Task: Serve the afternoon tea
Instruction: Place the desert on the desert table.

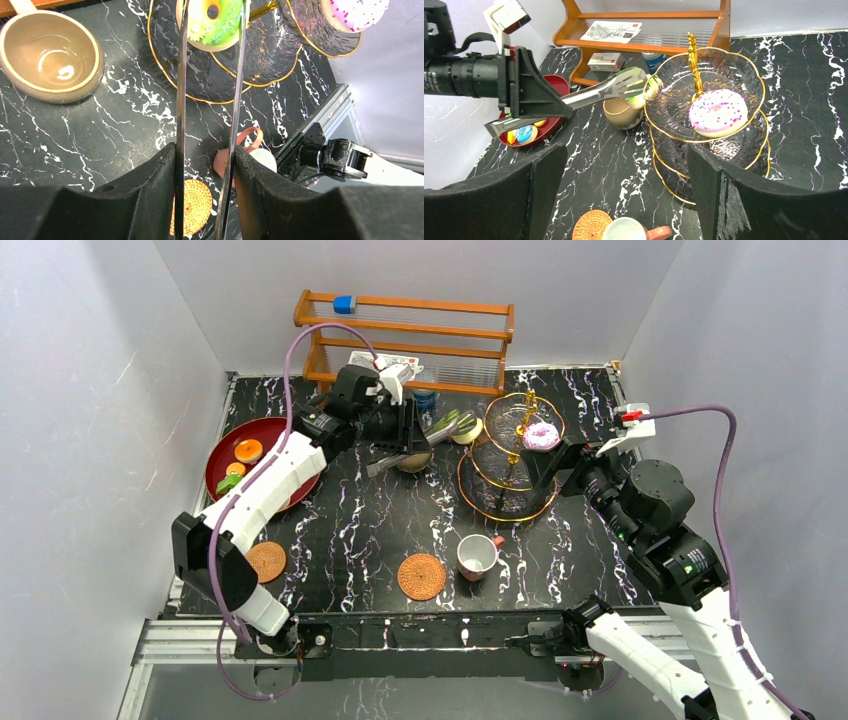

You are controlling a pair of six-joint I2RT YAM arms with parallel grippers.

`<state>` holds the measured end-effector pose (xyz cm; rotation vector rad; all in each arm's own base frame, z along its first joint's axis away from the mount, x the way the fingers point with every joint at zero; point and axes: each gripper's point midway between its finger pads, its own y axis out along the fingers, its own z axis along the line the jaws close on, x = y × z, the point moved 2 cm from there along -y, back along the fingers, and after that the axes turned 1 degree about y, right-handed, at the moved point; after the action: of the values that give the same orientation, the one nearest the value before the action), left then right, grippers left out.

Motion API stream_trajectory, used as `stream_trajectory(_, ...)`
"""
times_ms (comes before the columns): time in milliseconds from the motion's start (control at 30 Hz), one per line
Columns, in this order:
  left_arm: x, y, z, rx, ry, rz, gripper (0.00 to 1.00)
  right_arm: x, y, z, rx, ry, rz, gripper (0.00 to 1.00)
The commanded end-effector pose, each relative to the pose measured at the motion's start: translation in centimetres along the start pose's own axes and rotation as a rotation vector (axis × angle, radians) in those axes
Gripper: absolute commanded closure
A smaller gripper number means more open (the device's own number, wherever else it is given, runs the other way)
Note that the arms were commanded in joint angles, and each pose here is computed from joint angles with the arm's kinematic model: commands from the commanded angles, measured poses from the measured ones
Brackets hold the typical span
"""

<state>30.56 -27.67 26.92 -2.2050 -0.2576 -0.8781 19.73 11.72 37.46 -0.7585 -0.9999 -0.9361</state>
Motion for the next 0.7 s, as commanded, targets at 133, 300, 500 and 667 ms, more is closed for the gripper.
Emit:
stream_trajectory(133,1.3,1.4,-2.9,-0.061,0.042,-0.037,0.60,2.7,-1.1,1.2,0.049,0.017,-0.085,0.01)
stream_trajectory(300,0.9,2.3,-3.5,-0.071,0.052,-0.023,0.60,2.7,-1.2,1.2,0.052,0.019,-0.088,0.01)
stream_trajectory(500,0.9,3.0,-3.7,-0.075,0.060,-0.020,0.60,2.5,-1.0,1.2,0.054,0.024,-0.081,0.01)
stream_trajectory(667,0.8,3.6,-3.7,-0.080,0.065,-0.015,0.60,2.2,-1.0,1.2,0.054,0.025,-0.077,0.01)
